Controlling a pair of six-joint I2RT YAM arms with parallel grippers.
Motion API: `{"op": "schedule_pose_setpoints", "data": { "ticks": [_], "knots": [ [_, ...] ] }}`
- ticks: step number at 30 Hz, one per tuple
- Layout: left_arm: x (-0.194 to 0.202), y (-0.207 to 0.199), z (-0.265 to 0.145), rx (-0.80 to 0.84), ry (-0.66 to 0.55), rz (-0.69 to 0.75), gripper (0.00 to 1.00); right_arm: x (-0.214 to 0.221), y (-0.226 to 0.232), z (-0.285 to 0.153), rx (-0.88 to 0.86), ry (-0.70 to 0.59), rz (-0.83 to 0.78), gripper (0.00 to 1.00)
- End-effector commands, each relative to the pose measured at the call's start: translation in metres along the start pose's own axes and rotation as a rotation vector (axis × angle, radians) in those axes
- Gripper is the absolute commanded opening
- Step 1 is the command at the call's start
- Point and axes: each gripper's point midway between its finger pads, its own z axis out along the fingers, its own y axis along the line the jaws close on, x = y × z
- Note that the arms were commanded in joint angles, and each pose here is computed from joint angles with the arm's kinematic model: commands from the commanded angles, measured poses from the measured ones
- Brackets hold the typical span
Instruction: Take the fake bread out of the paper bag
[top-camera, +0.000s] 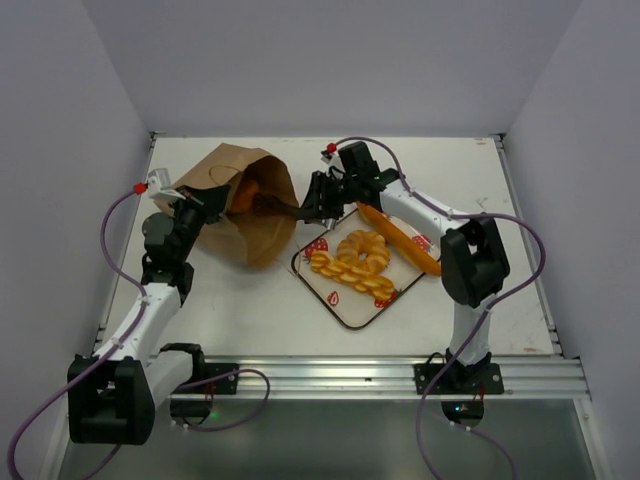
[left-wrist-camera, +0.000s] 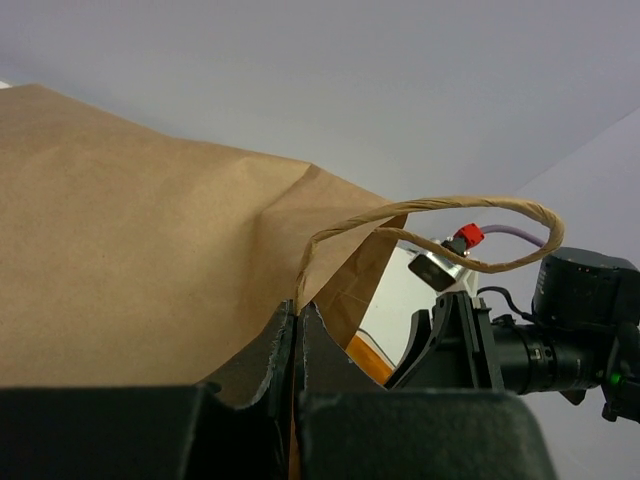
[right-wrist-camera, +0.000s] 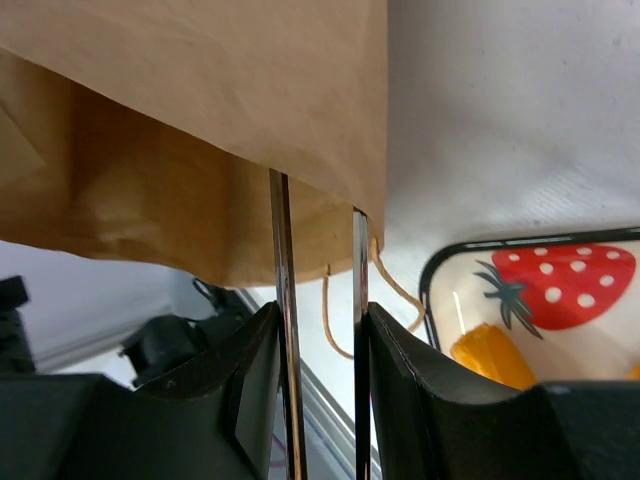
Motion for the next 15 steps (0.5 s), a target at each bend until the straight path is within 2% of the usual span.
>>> {"op": "schedule_pose_setpoints", "data": {
  "ticks": [1,15],
  "knots": [
    [-0.023,-0.014,0.002,0.057,-0.094,0.003,0.00,-0.019,0.036,0.000,-0.144,-0.031,0.051,0.41],
    [-0.024,-0.016,0.001,0.065,-0.092,0.020,0.00,-0.033,0.040,0.014,-0.188,-0.048,0.154,0.44]
  ]
}}
